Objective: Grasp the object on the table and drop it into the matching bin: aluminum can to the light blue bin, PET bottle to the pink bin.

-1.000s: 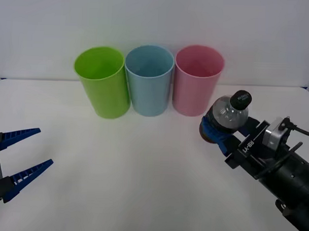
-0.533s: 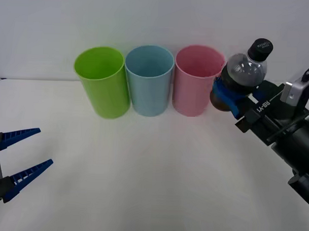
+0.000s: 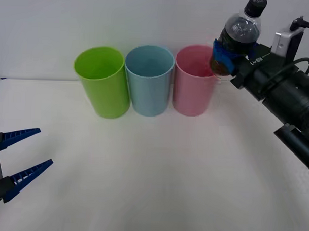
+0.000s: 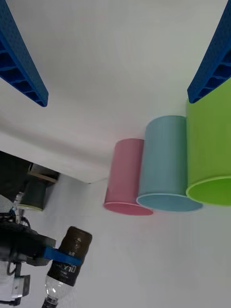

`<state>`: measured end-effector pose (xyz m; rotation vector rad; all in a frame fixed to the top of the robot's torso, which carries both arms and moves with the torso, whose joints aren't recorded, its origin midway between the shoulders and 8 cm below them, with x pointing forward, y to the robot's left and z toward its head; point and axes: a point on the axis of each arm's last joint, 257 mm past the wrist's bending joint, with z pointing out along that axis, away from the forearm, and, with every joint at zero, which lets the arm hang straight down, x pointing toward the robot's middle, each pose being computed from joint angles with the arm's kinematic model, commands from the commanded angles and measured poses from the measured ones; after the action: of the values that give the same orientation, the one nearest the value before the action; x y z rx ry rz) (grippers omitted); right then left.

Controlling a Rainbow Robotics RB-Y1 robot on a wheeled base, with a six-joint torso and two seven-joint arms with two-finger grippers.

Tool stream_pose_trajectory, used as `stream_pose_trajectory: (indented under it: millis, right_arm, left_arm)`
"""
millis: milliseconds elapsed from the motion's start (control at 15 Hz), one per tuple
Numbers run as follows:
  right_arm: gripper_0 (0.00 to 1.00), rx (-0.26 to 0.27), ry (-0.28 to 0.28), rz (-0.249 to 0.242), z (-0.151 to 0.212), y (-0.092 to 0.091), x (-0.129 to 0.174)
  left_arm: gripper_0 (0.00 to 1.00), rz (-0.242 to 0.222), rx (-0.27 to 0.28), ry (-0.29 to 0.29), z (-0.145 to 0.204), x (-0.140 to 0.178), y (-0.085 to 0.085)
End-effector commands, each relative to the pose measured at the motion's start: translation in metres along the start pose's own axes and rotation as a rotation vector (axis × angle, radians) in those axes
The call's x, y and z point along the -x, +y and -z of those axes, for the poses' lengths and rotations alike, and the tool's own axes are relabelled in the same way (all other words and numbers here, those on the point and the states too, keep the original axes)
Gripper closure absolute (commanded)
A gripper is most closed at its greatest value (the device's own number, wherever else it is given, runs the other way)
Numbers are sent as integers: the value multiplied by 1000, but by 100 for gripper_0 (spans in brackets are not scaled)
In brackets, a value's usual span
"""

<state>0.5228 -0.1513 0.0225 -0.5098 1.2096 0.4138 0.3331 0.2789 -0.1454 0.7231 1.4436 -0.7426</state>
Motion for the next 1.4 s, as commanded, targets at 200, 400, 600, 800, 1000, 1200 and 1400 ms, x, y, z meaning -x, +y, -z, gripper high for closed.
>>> stream_pose_trajectory:
  millis: [200, 400, 600, 800, 1000, 1200, 1400]
  right_arm:
    - [100, -46, 25, -8, -46, -26, -14]
    - [100, -67, 54, -18, -72, -34, -28]
    - [100, -83, 88, -38, -90, -41, -45]
    - [100, -95, 109, -45, -109, -43, -56]
    - [100, -117, 125, -49, -126, -45, -66]
    - [100, -125, 149, -49, -131, -50, -75]
    - [100, -129, 162, -46, -130, -51, -81]
  left_arm:
    - [0, 0, 0, 0, 0, 0, 0]
    - [0, 0, 0, 0, 0, 0, 0]
    - [0, 0, 0, 0, 0, 0, 0]
    - [0, 0, 0, 0, 0, 0, 0]
    - [0, 0, 0, 0, 0, 0, 0]
    - [0, 0, 0, 0, 0, 0, 0]
    - [0, 0, 0, 0, 0, 0, 0]
